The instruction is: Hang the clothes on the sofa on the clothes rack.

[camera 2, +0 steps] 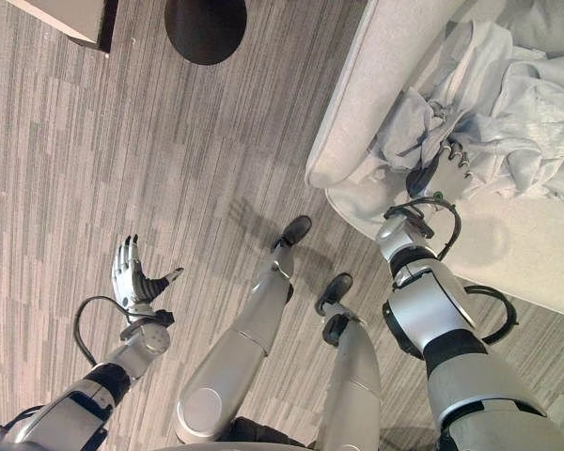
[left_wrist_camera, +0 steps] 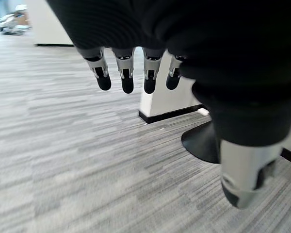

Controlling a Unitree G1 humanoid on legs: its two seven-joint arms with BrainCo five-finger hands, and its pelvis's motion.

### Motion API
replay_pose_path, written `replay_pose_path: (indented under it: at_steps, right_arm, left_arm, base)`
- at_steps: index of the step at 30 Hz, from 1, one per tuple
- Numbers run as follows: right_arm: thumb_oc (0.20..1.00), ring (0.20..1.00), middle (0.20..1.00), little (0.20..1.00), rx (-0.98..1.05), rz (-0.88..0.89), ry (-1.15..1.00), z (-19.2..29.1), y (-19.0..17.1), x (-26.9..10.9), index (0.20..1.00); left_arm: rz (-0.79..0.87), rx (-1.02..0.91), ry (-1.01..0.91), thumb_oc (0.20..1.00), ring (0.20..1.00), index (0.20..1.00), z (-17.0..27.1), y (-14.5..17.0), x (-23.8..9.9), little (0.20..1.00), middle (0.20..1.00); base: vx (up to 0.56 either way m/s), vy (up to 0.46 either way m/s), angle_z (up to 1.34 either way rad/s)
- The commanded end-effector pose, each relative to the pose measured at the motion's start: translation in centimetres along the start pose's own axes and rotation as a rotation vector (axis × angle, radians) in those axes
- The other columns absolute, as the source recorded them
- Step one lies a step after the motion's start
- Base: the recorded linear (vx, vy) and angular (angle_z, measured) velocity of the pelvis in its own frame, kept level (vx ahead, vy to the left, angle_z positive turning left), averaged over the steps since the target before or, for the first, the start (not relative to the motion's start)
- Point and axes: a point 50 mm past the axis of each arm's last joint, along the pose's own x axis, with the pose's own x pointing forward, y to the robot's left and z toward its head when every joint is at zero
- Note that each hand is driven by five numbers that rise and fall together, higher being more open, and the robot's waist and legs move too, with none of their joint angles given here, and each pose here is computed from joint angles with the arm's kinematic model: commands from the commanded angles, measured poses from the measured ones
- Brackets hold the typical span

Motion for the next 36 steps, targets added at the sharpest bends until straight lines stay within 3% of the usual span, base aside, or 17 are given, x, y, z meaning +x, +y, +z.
replay_pose_path:
  at_steps: [1, 3, 4, 6, 11, 13, 16, 17, 26, 33, 36]
  right_arm:
    - [0.200, 0.200, 0.200, 0.200, 0.356, 0.075, 0.190, -0.3, 1.8, -3.2, 0.200]
    - [0.200, 0.200, 0.200, 0.200, 0.539, 0.108, 0.248, 1.0, 2.3, -4.1, 0.200]
    - [0.200, 0.200, 0.200, 0.200, 0.538, 0.111, 0.248, 1.0, 2.3, -4.1, 0.200]
    - [0.200, 0.200, 0.200, 0.200, 0.862, 0.160, 0.357, 2.3, 2.5, -5.3, 0.200]
    - [0.200, 0.200, 0.200, 0.200, 1.238, 0.206, 0.420, 3.7, 1.6, -7.1, 0.200]
    - [0.200, 0.200, 0.200, 0.200, 1.503, 0.179, 0.395, 4.6, -0.4, -7.5, 0.200]
    - [0.200, 0.200, 0.200, 0.200, 1.625, 0.170, 0.358, 4.8, -1.8, -7.5, 0.200]
    - [0.200, 0.200, 0.200, 0.200, 1.749, 0.118, 0.238, 5.6, -4.7, -6.8, 0.200]
    - [0.200, 0.200, 0.200, 0.200, 1.816, -0.020, 0.005, 7.8, -9.7, -4.0, 0.200]
    - [0.200, 0.200, 0.200, 0.200, 1.733, 0.071, -0.175, 12.3, -11.4, -2.1, 0.200]
    - [0.200, 0.200, 0.200, 0.200, 1.673, 0.125, -0.293, 16.1, -12.6, 0.0, 0.200]
  left_arm:
    - [-0.033, 0.036, 0.020, 1.000, 1.000, 1.000, -0.9, 0.2, 0.4, 1.000, 1.000]
    - [-0.058, 0.039, 0.020, 1.000, 1.000, 1.000, -1.0, 0.3, 0.6, 1.000, 1.000]
    - [-0.059, 0.040, 0.023, 1.000, 1.000, 1.000, -1.0, 0.3, 0.6, 1.000, 1.000]
    - [-0.084, 0.040, 0.044, 1.000, 1.000, 1.000, -1.5, 0.7, 1.1, 1.000, 1.000]
    - [-0.090, 0.031, 0.136, 1.000, 1.000, 1.000, -3.2, 1.2, 0.6, 1.000, 1.000]
    - [-0.090, 0.010, 0.213, 1.000, 1.000, 1.000, -4.5, 1.4, -0.3, 1.000, 1.000]
    - [-0.115, 0.015, 0.234, 1.000, 1.000, 1.000, -5.1, 1.2, -1.3, 1.000, 1.000]
    - [-0.173, 0.018, 0.246, 1.000, 1.000, 1.000, -5.8, 0.8, -2.7, 1.000, 1.000]
    - [-0.314, 0.046, 0.211, 1.000, 1.000, 1.000, -6.4, 0.1, -5.5, 1.000, 1.000]
    - [-0.400, -0.018, 0.210, 1.000, 1.000, 1.000, -5.6, -0.6, -5.7, 1.000, 1.000]
    - [-0.469, -0.096, 0.158, 1.000, 1.000, 1.000, -3.1, -1.8, -4.6, 1.000, 1.000]
  base:
    - [-0.03, 0.028, -0.09]
    - [-0.06, 0.050, -0.16]
    - [-0.10, 0.069, -0.26]
    - [-0.05, 0.046, -0.29]
    - [0.00, -0.011, -0.17]
    - [0.03, -0.014, -0.14]
    - [0.06, 0.014, -0.08]
    - [0.06, 0.028, -0.12]
    - [0.09, 0.047, 0.03]
    - [0.08, 0.037, 0.11]
    - [0.03, 0.011, 0.05]
